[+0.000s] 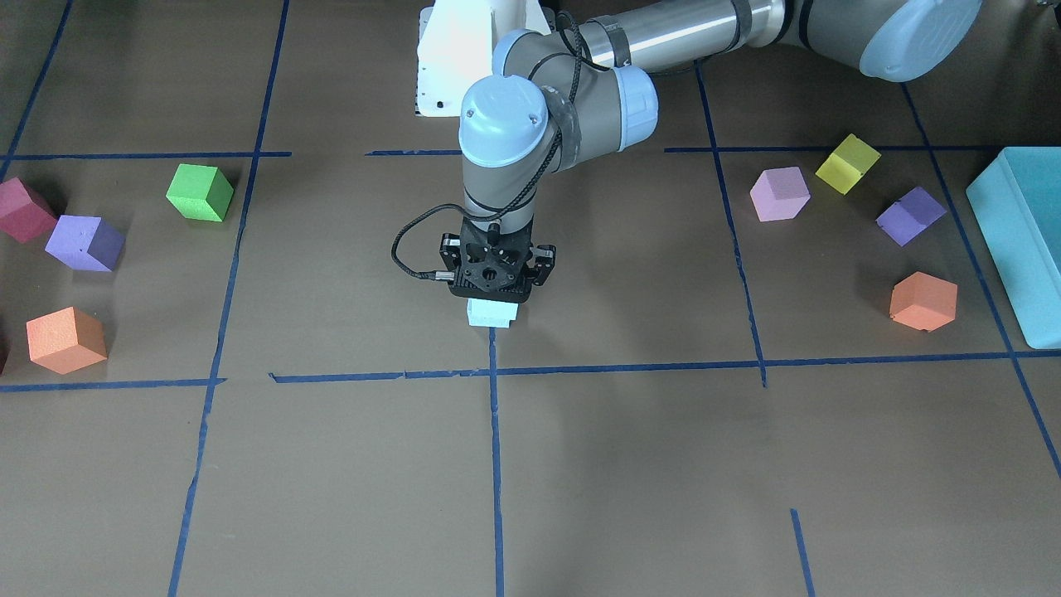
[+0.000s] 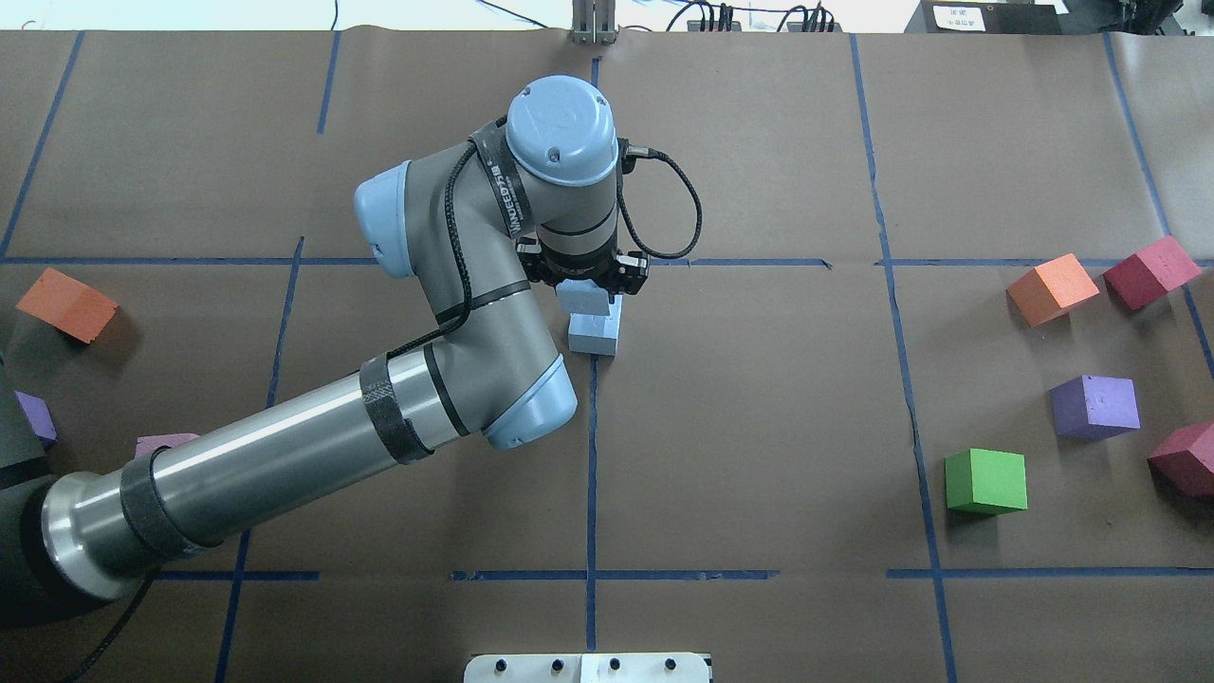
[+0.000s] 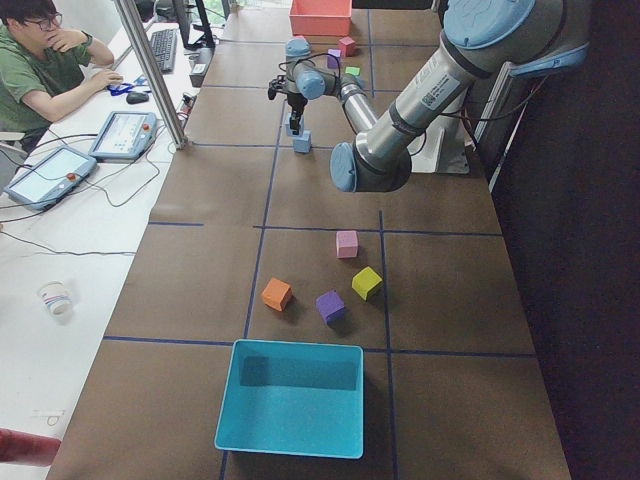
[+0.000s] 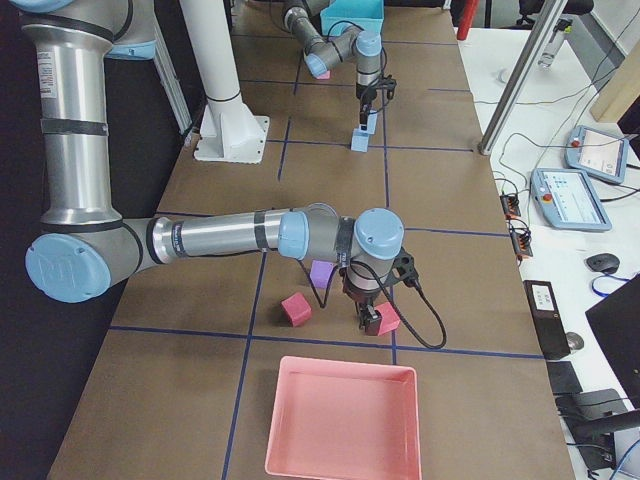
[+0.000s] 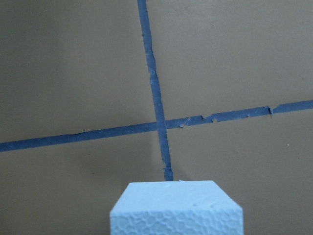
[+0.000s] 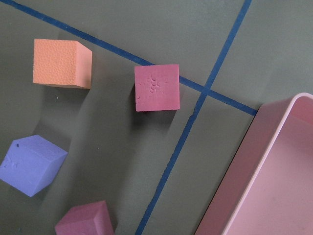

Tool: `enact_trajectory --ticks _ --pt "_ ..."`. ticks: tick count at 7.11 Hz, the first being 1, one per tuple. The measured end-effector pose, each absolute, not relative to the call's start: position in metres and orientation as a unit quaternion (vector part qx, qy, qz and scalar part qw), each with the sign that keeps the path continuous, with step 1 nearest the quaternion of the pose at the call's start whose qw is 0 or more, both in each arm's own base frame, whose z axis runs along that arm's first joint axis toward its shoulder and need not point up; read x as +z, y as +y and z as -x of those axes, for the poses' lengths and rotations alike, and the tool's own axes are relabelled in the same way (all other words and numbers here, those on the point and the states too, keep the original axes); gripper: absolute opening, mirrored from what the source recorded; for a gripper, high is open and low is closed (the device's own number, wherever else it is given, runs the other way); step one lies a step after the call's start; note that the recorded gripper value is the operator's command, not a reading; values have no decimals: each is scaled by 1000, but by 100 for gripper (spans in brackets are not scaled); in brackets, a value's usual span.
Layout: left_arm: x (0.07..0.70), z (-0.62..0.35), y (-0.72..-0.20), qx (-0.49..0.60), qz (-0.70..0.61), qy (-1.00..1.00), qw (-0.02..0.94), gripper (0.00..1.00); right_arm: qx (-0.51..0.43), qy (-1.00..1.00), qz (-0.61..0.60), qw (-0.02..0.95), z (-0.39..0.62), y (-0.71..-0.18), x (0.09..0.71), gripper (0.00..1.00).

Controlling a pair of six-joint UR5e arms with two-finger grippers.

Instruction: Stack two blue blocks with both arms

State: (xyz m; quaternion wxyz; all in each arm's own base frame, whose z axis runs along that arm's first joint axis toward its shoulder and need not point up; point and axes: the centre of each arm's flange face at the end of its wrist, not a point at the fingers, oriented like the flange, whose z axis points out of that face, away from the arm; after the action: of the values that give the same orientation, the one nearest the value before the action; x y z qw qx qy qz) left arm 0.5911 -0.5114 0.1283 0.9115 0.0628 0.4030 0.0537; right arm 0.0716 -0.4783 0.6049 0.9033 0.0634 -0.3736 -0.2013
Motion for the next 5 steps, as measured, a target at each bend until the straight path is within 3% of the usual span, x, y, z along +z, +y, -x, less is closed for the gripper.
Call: enact_trajectory --ticks 2,4,5 --pt "129 -597 -504 56 -58 403 912 20 -201 -373 -63 903 -72 -478 605 99" --pt "131 -602 -498 59 -53 400 913 27 -201 -373 -63 903 -72 -478 605 99" --pt "131 -604 -496 60 -52 399 913 44 -201 -373 -63 903 -72 -478 605 99"
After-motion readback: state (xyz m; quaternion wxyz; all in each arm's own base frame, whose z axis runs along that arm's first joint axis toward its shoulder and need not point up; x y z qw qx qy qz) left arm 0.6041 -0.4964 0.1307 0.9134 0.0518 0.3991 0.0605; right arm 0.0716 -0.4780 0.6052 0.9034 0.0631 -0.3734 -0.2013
